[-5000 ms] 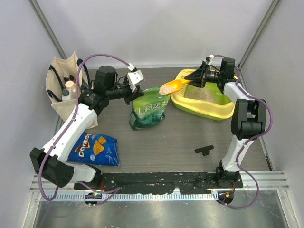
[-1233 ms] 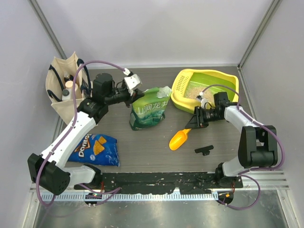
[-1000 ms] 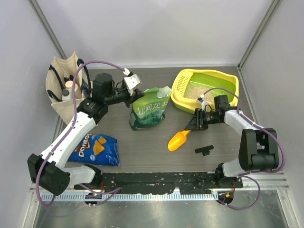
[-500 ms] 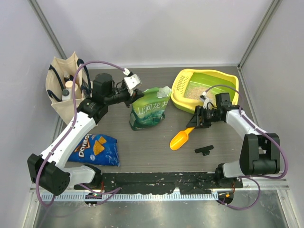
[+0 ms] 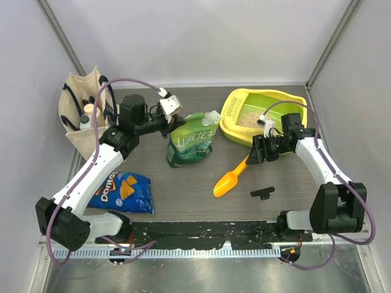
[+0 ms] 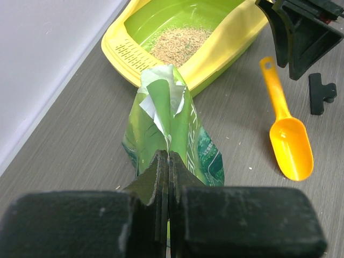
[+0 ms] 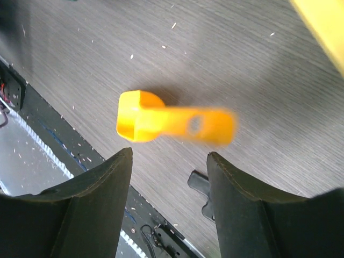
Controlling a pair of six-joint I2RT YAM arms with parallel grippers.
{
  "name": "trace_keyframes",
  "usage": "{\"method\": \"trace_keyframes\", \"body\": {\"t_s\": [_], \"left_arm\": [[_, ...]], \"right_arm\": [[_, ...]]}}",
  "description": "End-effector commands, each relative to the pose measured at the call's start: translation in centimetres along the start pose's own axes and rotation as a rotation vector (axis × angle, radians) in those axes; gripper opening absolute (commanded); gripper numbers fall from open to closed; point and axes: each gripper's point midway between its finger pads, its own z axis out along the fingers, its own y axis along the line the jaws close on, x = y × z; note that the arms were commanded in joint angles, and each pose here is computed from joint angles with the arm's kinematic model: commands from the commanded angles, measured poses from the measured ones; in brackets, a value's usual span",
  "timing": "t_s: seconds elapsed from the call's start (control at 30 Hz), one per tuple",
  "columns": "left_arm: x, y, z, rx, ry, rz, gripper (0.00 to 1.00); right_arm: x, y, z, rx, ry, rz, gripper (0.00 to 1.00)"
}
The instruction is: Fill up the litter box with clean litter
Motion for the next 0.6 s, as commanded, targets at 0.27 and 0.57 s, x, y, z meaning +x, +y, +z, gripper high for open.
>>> {"method": "trace_keyframes", "body": {"t_s": [0.27, 0.57], "left_arm": [[-2.1, 0.0, 0.1, 0.019, -0.057, 0.012, 0.0], [-2.9, 0.4, -0.1, 0.014, -0.03, 0.009, 0.33]], "right_arm": [[-5.1, 2.3, -3.3, 0.008, -0.205, -0.19, 0.62], [-17.6, 4.7, -3.4, -0.107, -0.463, -0.22, 0.68]]}}
